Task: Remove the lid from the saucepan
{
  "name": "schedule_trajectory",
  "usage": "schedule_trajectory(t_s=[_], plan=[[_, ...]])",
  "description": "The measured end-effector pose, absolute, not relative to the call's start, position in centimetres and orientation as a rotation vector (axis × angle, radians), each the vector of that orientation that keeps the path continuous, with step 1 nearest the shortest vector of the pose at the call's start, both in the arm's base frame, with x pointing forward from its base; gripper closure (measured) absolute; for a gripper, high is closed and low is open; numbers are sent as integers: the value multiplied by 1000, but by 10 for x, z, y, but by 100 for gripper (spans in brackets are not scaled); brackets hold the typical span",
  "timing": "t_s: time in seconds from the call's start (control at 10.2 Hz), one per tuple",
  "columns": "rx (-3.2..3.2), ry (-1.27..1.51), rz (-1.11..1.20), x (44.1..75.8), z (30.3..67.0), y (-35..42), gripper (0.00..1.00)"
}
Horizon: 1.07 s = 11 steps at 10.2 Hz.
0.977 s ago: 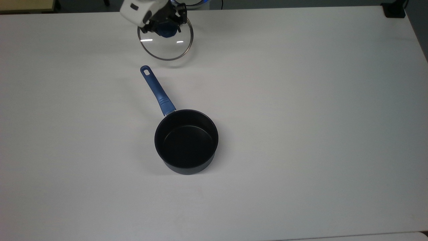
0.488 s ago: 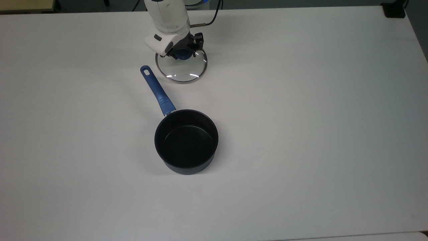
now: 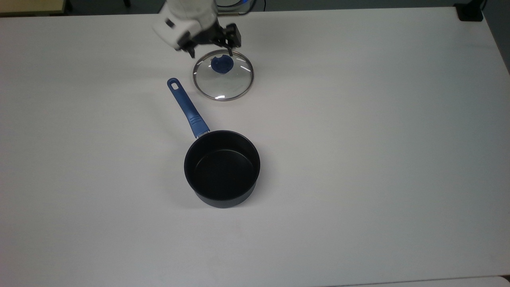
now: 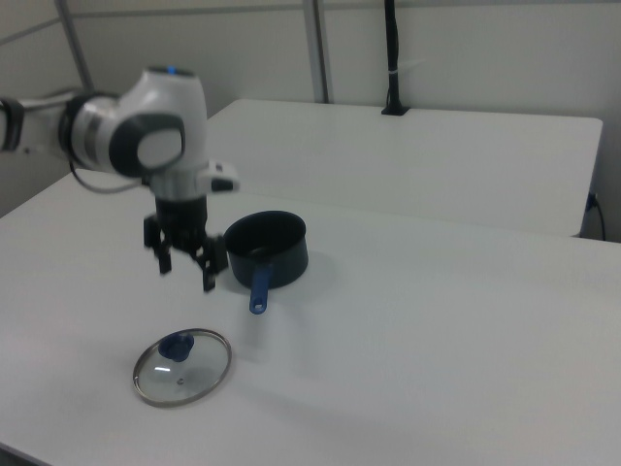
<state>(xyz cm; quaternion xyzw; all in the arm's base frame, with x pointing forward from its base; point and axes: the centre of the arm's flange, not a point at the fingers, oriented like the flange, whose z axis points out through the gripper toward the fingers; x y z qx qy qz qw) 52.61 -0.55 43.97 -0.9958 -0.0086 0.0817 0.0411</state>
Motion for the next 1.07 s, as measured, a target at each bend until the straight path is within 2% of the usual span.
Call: schedule_trajectory(t_s=[0.29,0.39,0.49,0.88,1.07], plan=[[-3057,235,18,528,606,-52,0],[-3049,322,-49,526,636,-67,0],[-3045,350,-78,526,645,-72,0],[-3255,212,-109,554,622,-60,0],[-3256,207,-120,555,625,-60,0]])
